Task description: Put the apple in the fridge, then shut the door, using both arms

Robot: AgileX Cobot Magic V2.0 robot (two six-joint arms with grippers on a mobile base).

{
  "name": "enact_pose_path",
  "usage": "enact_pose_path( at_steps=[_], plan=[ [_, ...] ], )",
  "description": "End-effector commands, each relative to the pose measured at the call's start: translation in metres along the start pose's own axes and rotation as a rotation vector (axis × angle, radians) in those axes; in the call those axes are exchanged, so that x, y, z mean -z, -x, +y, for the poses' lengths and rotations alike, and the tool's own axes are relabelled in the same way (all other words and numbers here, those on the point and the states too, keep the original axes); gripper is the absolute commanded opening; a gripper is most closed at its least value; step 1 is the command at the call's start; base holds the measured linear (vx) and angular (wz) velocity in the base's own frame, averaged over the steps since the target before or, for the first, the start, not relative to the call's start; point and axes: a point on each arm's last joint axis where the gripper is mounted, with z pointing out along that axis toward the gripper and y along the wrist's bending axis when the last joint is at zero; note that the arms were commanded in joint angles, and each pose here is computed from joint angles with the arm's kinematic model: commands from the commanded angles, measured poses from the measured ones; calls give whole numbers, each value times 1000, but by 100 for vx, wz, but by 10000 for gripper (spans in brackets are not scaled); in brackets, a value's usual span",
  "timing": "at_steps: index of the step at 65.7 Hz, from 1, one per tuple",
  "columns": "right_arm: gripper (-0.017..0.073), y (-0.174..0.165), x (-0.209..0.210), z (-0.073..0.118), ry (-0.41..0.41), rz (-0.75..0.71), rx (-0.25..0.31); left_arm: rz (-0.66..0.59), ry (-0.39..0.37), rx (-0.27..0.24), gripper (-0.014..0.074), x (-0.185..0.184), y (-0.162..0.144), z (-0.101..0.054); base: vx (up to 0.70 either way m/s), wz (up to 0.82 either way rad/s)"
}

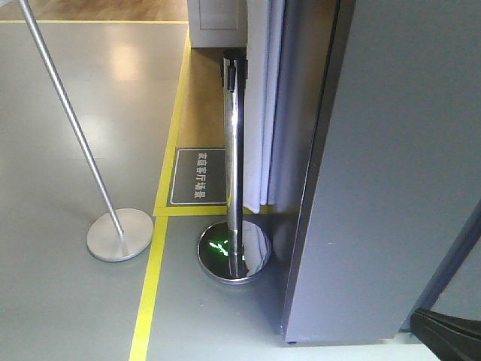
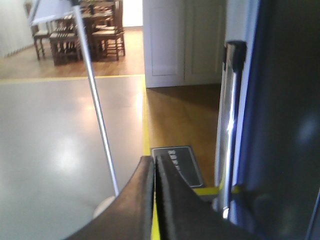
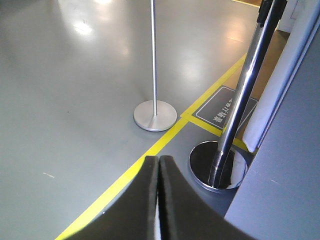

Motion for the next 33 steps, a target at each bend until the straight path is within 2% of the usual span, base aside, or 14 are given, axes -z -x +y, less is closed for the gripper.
enact_pose_path(
  at_steps=[1, 13, 33],
  plan=[
    [-6, 14, 3, -2, -21, -92, -1, -39, -21, -51, -8, -1, 0, -2, 0, 0],
    [-6, 14, 3, -2, -21, -92, -1, -117, -21, -58, -8, 4, 4, -2, 0, 0],
    [-6, 14, 3, -2, -20, -89, -1, -111, -16, -66, -8, 4, 4, -1, 0, 0]
  ],
)
